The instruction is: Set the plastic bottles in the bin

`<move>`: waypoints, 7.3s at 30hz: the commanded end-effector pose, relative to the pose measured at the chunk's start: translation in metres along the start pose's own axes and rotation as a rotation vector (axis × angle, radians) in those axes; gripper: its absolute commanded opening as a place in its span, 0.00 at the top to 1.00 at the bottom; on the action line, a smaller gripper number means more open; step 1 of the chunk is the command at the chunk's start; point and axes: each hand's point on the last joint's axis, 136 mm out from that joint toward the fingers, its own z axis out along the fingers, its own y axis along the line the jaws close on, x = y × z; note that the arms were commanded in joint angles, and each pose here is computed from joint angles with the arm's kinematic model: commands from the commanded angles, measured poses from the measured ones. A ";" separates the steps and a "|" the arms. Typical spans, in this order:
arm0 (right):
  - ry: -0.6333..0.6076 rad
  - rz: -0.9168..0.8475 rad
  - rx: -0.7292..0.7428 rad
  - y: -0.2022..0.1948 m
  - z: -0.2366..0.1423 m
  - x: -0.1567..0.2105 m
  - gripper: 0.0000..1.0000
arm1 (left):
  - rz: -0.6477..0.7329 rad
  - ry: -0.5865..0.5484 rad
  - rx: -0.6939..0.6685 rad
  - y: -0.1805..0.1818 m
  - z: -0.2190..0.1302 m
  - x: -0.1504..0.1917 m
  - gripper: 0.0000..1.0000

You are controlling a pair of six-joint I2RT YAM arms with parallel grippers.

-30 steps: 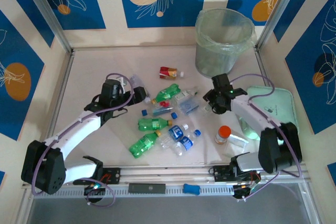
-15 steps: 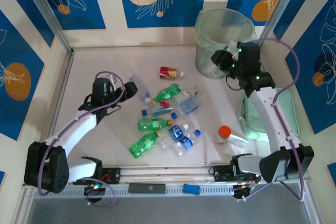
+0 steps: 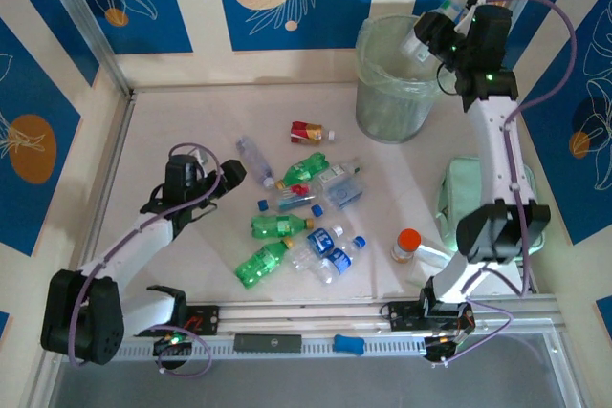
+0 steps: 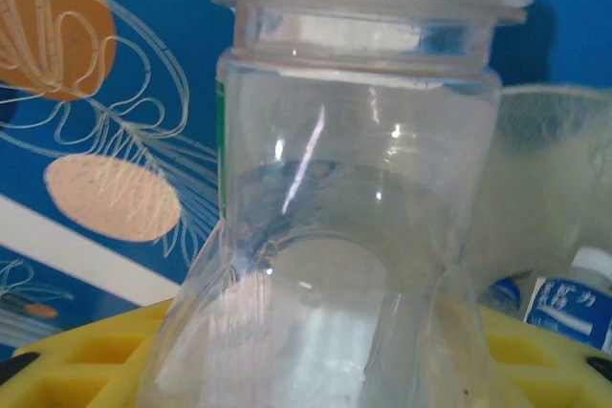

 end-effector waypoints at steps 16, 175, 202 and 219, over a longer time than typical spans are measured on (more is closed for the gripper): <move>0.244 0.041 0.143 -0.055 0.127 0.063 0.51 | 0.039 -0.026 -0.034 0.004 -0.033 0.002 0.00; 0.662 0.102 -0.358 0.092 -0.047 0.372 0.43 | 0.495 0.177 0.514 -0.178 0.011 0.109 0.54; 0.419 0.059 -0.108 0.001 -0.085 0.289 0.52 | 0.354 -0.129 -0.089 -0.065 0.014 0.028 0.00; 0.052 -0.069 -0.168 0.029 -0.101 0.114 0.52 | 0.196 -0.058 -0.083 -0.031 0.027 0.030 0.00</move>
